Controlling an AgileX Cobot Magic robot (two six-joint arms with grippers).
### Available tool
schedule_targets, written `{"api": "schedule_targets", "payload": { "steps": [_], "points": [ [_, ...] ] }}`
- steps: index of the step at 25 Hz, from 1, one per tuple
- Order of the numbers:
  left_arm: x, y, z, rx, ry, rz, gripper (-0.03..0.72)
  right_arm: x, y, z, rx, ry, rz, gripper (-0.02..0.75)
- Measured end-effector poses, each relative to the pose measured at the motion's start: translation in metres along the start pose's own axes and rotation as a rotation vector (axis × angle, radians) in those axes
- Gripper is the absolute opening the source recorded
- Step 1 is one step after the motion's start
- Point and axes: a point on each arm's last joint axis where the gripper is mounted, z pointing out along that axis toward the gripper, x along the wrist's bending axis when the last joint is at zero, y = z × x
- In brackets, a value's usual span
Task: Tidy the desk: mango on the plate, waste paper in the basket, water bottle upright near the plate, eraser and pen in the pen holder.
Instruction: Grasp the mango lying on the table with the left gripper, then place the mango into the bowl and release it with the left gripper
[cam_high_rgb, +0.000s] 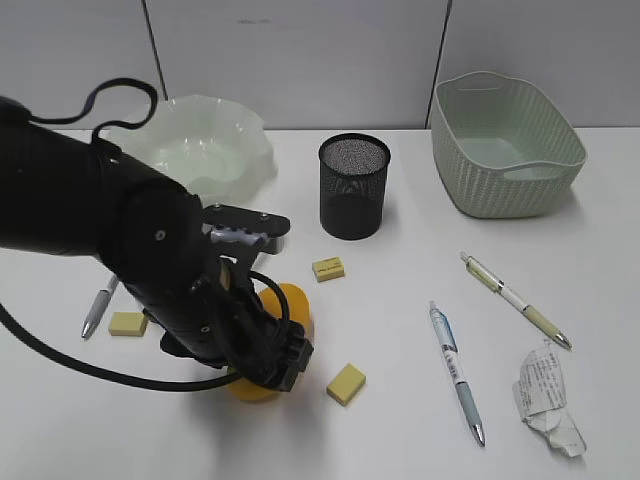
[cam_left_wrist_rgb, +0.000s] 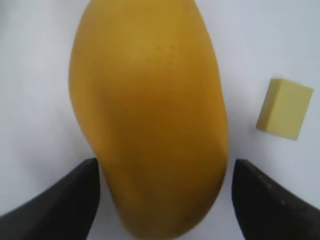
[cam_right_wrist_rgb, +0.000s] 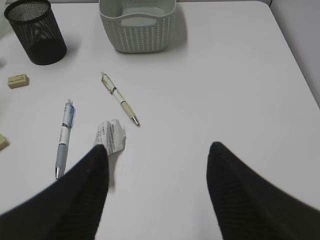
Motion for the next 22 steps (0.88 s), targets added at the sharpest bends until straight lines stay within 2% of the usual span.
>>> {"api": "schedule_targets", "payload": {
  "steps": [5,8,15,19,22],
  "points": [
    [0.0,0.003,0.011,-0.024,0.0,0.008,0.613,0.0,0.0,0.0,0.0,0.0,0.0,0.493],
    [0.0,0.003,0.012,-0.032,-0.002,0.009,0.56,0.0,0.0,0.0,0.0,0.0,0.0,0.493],
    [0.0,0.003,0.012,-0.017,0.003,0.009,0.556,0.0,0.0,0.0,0.0,0.0,0.0,0.493],
    [0.001,0.0,-0.001,0.014,0.013,0.016,0.556,0.0,0.0,0.0,0.0,0.0,0.0,0.493],
    [-0.003,0.007,-0.023,-0.025,0.002,0.029,0.555,0.0,0.0,0.0,0.0,0.0,0.0,0.493]
  ]
}}
